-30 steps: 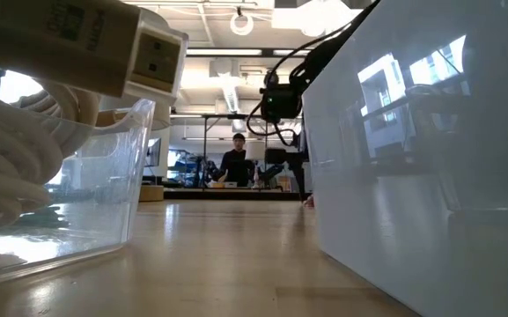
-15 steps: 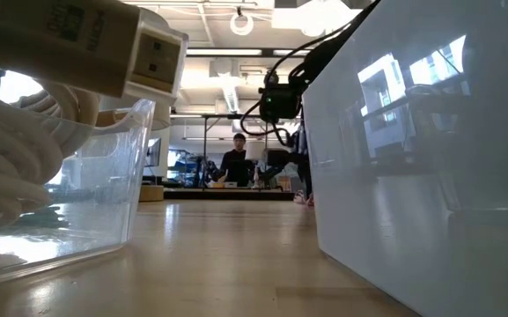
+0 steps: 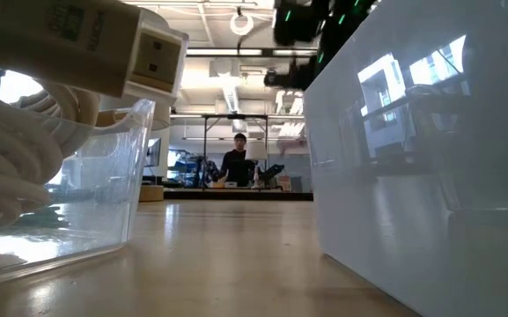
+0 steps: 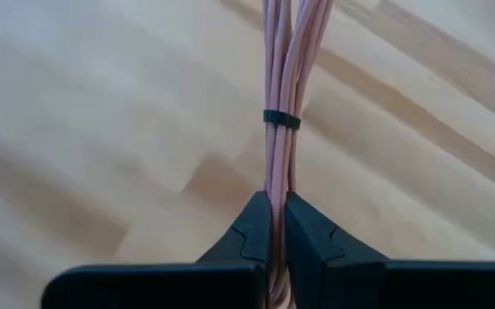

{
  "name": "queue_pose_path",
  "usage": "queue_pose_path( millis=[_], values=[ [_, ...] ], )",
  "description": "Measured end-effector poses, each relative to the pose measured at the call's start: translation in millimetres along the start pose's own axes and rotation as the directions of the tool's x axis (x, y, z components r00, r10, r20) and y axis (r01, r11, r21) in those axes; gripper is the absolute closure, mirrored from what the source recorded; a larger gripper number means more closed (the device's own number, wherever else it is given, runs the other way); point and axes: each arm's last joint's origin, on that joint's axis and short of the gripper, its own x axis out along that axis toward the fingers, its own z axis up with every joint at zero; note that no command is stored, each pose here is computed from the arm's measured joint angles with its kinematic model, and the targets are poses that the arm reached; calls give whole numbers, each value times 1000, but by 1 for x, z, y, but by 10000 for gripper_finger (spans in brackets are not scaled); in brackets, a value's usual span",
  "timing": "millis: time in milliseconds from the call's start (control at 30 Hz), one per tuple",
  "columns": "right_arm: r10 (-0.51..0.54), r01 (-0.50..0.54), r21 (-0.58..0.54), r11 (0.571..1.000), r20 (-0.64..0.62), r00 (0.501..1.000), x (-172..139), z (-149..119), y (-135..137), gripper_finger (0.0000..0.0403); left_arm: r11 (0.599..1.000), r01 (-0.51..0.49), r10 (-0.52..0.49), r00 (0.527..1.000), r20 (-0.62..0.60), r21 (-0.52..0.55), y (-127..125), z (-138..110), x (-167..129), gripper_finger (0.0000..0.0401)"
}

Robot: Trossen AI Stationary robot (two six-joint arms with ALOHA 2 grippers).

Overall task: Pick & Place USB Port
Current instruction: Put the pink USB cable into the gray bin

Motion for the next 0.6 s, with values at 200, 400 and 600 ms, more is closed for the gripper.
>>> queue_pose_path(
  millis=[200, 400, 600],
  values=[
    [244, -239, -71, 968, 58, 968, -99, -49, 10, 395, 1000, 2, -2, 1000, 6, -8, 0, 1, 0, 250],
    [517, -513, -71, 856, 63, 854, -183, -127, 14, 395, 1000, 3, -2, 1000, 23, -28, -1, 3, 0, 250],
    [684, -688, -12, 725, 127, 718, -228, -205, 25, 395, 999, 11, -9, 999, 40, -50, -2, 5, 0, 250]
  ],
)
